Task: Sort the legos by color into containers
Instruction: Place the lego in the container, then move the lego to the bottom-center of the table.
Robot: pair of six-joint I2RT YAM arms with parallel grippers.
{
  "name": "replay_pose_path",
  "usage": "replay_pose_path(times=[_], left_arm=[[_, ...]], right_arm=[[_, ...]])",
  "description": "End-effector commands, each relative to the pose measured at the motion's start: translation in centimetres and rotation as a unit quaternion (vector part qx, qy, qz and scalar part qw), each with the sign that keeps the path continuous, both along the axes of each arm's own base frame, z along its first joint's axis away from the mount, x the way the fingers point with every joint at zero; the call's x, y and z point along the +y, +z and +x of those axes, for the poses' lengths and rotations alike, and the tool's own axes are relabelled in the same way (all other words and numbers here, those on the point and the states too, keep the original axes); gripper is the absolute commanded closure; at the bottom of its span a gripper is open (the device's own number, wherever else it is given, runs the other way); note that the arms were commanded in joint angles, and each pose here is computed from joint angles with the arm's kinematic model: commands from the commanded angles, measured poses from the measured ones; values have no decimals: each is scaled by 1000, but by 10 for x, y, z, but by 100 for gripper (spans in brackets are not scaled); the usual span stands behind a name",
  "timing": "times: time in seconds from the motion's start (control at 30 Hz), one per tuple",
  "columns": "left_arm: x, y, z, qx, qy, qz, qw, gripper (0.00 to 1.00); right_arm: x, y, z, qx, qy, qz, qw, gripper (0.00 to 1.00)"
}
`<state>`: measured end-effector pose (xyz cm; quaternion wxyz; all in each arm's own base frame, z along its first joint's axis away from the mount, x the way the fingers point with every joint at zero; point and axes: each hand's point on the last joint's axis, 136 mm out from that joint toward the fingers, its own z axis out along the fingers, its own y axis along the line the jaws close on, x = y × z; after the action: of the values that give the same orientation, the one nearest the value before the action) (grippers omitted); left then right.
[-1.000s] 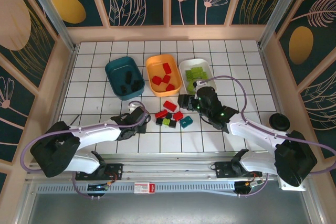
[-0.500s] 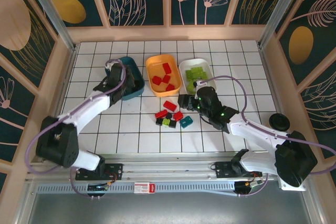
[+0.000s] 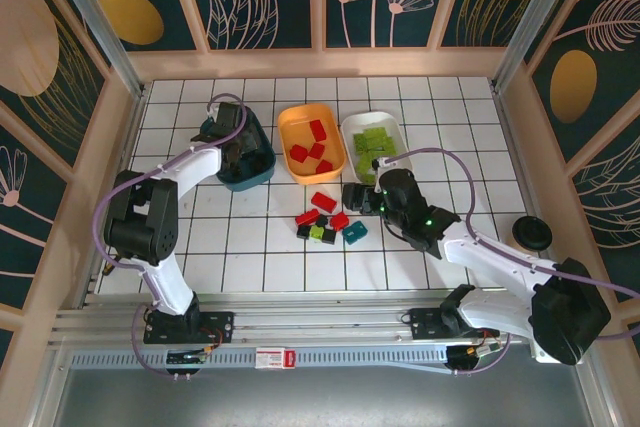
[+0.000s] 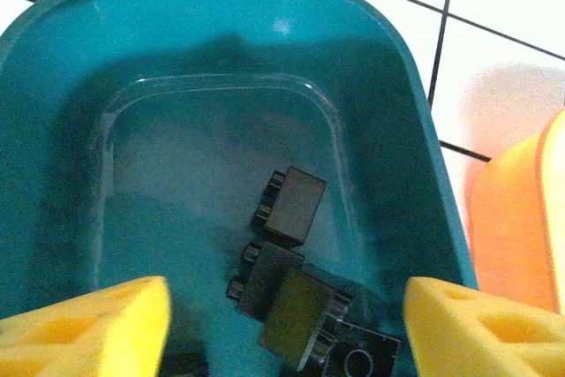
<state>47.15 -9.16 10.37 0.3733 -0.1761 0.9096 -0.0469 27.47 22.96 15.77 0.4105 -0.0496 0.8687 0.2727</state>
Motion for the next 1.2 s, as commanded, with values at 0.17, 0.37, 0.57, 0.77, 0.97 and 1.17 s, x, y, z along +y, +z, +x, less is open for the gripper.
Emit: replay_pose_path(times=[0.17, 0.37, 0.57, 0.77, 0.97, 1.17], left_arm=[[-40, 75, -41, -75, -72, -65, 992, 18], [-93, 63, -126, -68, -161, -103, 979, 13], [-103, 26, -182, -30, -187, -131, 973, 12], [-92, 11, -199, -23, -176, -136, 975, 10], [-89, 8, -201, -17, -175, -133, 975, 9], [-88, 6, -201, -15, -173, -129, 976, 9]], right_arm=[[9, -4, -8, 10, 31, 4, 999, 33], [21, -33, -20, 46, 54, -40, 997, 34], [27, -63, -27, 71, 68, -107, 989, 33], [29, -87, -22, 83, 75, -175, 978, 33], [38, -99, -19, 90, 90, -213, 969, 34], [38, -115, -18, 105, 98, -240, 960, 37]])
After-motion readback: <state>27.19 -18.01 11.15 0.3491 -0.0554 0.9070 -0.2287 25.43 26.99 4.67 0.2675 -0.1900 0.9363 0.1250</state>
